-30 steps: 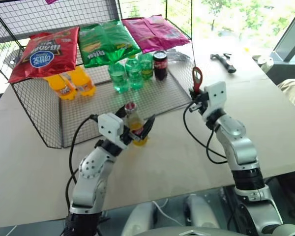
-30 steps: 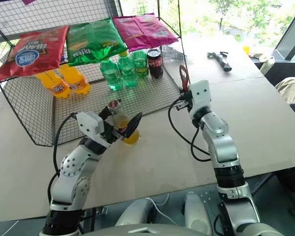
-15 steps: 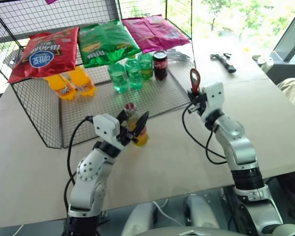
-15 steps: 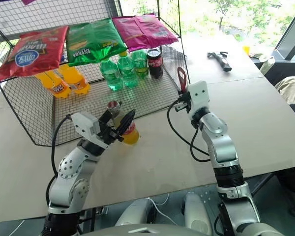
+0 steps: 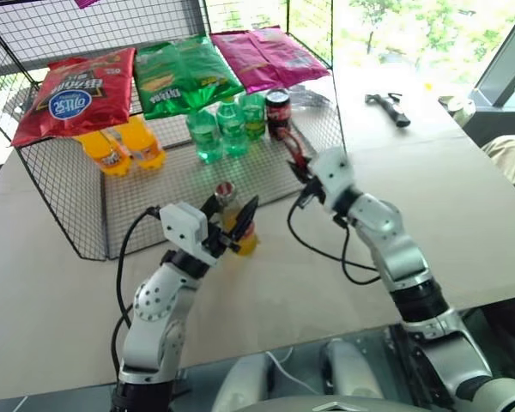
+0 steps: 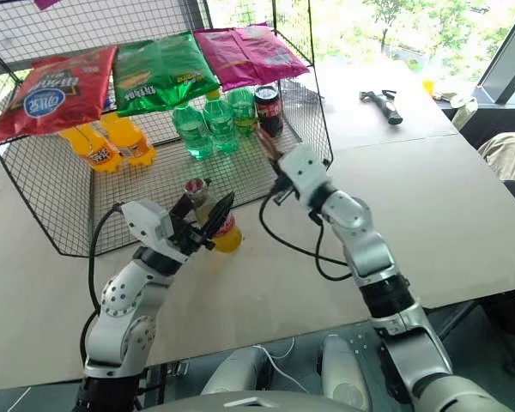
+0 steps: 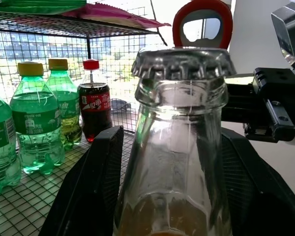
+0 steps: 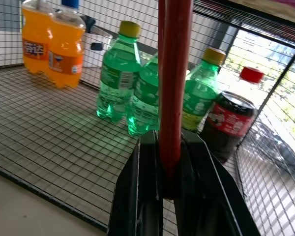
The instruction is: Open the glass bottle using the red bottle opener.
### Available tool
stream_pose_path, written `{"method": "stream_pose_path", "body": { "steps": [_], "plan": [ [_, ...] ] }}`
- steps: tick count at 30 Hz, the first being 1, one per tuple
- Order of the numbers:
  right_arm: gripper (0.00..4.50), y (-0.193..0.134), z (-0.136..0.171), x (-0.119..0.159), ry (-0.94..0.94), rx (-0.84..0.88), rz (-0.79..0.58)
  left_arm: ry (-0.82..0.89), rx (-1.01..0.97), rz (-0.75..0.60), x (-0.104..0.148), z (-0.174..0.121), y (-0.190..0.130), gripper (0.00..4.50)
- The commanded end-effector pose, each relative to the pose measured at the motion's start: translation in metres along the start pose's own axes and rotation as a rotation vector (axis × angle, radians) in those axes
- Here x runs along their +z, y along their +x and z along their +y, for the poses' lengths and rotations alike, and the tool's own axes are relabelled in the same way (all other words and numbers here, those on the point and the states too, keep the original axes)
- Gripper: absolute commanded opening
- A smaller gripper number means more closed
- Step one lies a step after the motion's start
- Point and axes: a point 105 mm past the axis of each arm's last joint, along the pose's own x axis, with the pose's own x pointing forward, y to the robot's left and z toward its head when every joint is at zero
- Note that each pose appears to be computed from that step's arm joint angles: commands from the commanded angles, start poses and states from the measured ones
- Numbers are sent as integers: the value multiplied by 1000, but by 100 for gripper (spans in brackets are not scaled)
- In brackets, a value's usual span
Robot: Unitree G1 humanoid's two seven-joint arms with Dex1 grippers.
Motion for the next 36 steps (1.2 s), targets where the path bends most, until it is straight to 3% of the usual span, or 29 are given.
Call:
{"method": "stream_pose_path", "body": {
  "steps": [1, 9, 20, 36],
  "plan": [
    [0, 11, 21, 22, -156, 125, -117, 5, -24, -6, 1, -6, 0, 213],
    [0, 9, 44, 22, -383, 300, -196, 1, -29, 1, -3, -5, 2, 213],
    [0, 19, 33, 21, -537, 276, -208, -8, -46, 6, -7, -7, 4, 213],
    [0, 16, 73, 23, -769, 371, -331, -30, -35, 13, -10, -7, 5, 213]
  ]
}}
